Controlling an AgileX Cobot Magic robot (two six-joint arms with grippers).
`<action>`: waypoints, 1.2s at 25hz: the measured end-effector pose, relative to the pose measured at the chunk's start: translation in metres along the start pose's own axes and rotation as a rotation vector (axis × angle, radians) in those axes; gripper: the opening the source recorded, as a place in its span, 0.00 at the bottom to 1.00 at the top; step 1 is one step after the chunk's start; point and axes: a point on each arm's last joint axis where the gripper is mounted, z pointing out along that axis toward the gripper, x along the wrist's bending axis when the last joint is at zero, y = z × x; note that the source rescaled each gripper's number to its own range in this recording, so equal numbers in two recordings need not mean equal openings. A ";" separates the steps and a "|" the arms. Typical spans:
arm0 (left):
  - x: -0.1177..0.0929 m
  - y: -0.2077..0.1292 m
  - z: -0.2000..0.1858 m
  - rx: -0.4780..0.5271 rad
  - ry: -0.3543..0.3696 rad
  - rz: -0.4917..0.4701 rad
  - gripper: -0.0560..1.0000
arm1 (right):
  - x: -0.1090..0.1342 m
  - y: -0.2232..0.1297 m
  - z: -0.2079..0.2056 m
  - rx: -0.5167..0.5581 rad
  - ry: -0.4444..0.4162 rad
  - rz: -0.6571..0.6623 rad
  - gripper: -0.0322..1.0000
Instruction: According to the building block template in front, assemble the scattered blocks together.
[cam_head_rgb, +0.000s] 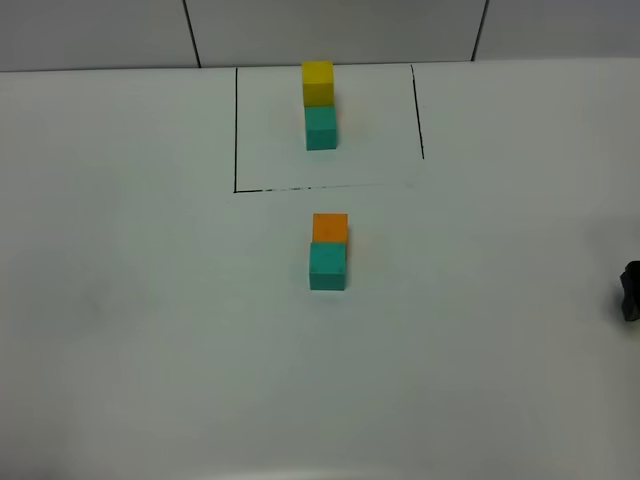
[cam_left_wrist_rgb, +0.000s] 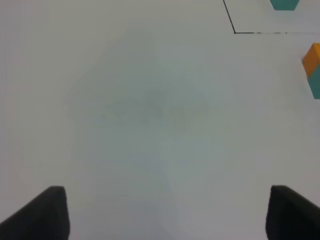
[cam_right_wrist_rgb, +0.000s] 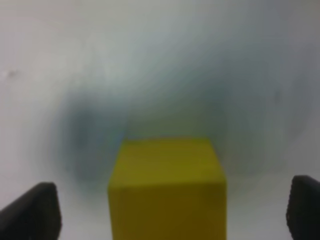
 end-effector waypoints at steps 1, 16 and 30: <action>0.000 0.000 0.000 0.000 0.000 0.000 0.77 | 0.000 0.001 0.002 0.004 0.001 -0.001 0.79; 0.000 0.000 0.000 0.000 0.000 0.000 0.77 | 0.005 0.015 -0.022 0.085 0.001 -0.170 0.05; 0.000 0.000 0.000 0.000 0.000 0.000 0.77 | 0.197 0.050 -0.103 -0.067 -0.006 -1.329 0.05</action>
